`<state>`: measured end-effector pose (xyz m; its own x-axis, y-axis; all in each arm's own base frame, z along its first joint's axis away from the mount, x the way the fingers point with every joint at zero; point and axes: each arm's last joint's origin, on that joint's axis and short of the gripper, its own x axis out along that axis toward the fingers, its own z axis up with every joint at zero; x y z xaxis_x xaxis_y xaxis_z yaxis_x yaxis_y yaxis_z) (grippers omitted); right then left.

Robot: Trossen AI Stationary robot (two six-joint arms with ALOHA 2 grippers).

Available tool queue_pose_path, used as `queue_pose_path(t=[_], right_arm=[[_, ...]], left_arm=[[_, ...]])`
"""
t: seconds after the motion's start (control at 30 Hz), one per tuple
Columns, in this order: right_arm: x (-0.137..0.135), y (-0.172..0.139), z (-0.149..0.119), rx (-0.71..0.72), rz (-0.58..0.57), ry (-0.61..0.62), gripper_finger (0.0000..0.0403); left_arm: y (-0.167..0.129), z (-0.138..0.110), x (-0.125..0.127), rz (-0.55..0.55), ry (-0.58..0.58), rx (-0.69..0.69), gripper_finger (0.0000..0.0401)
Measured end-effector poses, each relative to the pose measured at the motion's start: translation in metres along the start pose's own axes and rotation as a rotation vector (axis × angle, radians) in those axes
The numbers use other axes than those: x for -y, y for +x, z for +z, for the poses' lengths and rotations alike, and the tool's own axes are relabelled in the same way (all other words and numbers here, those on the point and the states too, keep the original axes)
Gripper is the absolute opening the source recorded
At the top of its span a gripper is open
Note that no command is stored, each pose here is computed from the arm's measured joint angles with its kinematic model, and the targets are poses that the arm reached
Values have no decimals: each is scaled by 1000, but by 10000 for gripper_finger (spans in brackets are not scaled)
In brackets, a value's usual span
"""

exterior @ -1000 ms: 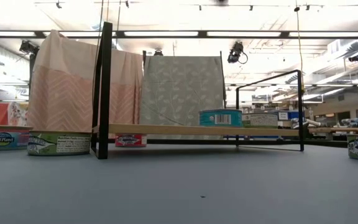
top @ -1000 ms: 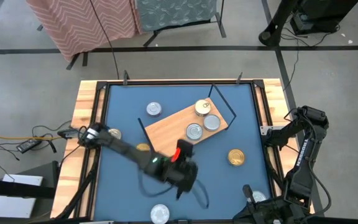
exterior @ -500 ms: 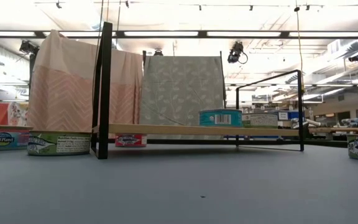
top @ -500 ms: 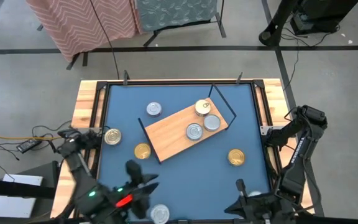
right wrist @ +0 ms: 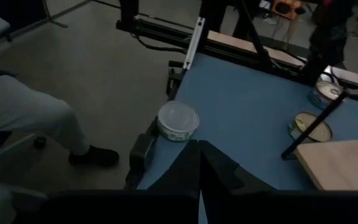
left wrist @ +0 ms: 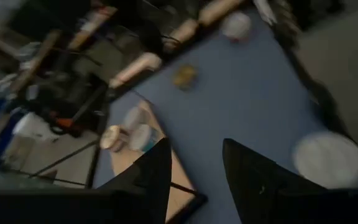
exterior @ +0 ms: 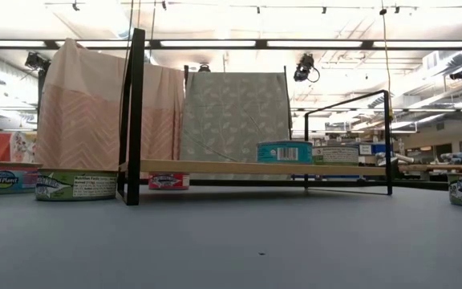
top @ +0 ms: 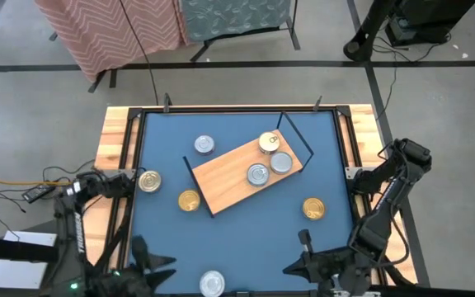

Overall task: Stack canned seafood by type on shelf
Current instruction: Put the red tuna can on the shelf

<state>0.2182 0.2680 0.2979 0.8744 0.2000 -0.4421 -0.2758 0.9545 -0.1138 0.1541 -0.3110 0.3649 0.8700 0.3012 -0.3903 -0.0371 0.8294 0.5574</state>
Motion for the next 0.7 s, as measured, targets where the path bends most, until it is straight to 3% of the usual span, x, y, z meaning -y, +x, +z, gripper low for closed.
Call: queue_pose_path(t=[0.17,0.37,0.47,0.6,0.7], right_arm=[[6,6,6,24,43,2,11],[9,8,9,43,51,-17,11],[11,10,10,43,79,-10,11],[13,11,11,42,98,-6,11],[14,12,11,43,98,-6,11]], left_arm=[[11,-46,18,96,-177,115,147],[36,-99,41,56,-385,139,147],[46,-111,48,15,-509,165,147],[61,-119,62,-156,-597,150,147],[79,-115,68,-396,-681,224,147]])
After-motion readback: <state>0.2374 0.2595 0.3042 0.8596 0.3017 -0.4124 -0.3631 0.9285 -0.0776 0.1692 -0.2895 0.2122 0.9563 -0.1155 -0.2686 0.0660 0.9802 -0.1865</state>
